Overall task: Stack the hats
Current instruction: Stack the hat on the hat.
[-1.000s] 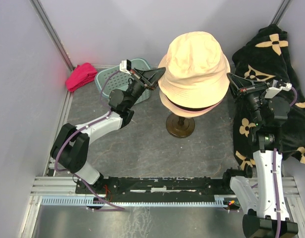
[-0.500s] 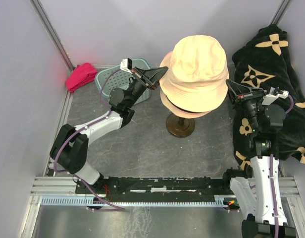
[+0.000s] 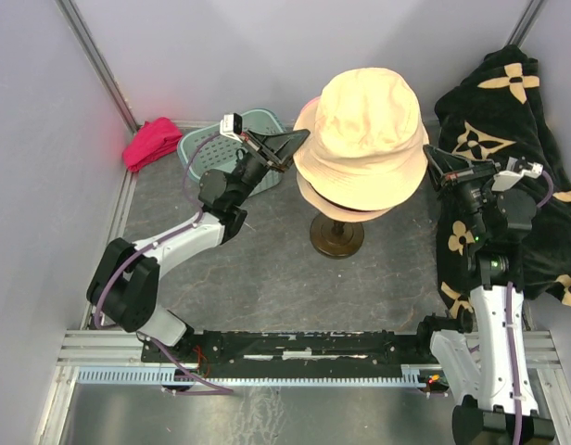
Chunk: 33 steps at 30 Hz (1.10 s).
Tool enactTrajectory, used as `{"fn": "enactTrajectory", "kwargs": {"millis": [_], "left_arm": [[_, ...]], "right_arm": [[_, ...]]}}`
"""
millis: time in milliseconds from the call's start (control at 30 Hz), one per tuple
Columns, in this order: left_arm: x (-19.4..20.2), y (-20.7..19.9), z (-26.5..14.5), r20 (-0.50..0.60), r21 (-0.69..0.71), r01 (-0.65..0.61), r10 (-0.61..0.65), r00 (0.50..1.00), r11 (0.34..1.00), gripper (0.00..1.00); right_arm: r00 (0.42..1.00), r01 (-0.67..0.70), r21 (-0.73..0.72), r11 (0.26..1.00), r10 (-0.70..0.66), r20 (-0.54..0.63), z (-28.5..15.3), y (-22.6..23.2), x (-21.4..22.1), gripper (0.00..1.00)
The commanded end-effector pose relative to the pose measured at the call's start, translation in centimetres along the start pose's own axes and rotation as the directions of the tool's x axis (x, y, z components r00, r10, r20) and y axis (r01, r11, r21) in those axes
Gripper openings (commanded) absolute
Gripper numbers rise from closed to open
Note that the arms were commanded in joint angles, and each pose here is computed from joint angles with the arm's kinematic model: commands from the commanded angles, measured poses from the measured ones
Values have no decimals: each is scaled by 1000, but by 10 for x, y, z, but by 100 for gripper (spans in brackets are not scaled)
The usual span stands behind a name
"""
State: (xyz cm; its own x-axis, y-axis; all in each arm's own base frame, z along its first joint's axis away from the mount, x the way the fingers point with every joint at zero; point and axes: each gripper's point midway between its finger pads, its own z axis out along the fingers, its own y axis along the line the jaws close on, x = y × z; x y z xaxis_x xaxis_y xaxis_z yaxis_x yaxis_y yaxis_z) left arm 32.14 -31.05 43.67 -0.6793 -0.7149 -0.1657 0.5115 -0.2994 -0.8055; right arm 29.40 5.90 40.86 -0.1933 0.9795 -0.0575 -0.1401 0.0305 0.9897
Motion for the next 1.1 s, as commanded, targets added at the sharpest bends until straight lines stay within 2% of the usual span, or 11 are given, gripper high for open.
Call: {"fn": "enactTrajectory", "kwargs": {"millis": [0,300,567,800,867,967,1067], "left_arm": [[-6,-10,-12,16,25,-43,42,999,999,4],[1,-17,-16,7,38,-39,39,999,999,4],[23,-20,-25,-8,32,-23,23,1000,999,6],[32,-18,-29,-6,17,-26,27,1000,1000,10],[31,-21,-30,3,20,-29,29,1000,999,13],[28,-24,-30,19,21,-45,45,999,999,22],[24,-28,-29,36,12,-73,72,997,997,29]], "right_arm": [[999,46,119,992,-49,21,19,-22,-13,2],[997,77,132,988,-77,-6,50,-17,-21,2],[996,86,149,985,-82,-32,84,-23,-24,2],[993,102,110,989,-95,-69,111,-7,-14,2],[992,107,103,989,-99,-80,115,-4,-11,2],[990,123,89,988,-116,-79,114,2,-10,2],[989,136,81,987,-130,-72,110,8,-10,9]]}}
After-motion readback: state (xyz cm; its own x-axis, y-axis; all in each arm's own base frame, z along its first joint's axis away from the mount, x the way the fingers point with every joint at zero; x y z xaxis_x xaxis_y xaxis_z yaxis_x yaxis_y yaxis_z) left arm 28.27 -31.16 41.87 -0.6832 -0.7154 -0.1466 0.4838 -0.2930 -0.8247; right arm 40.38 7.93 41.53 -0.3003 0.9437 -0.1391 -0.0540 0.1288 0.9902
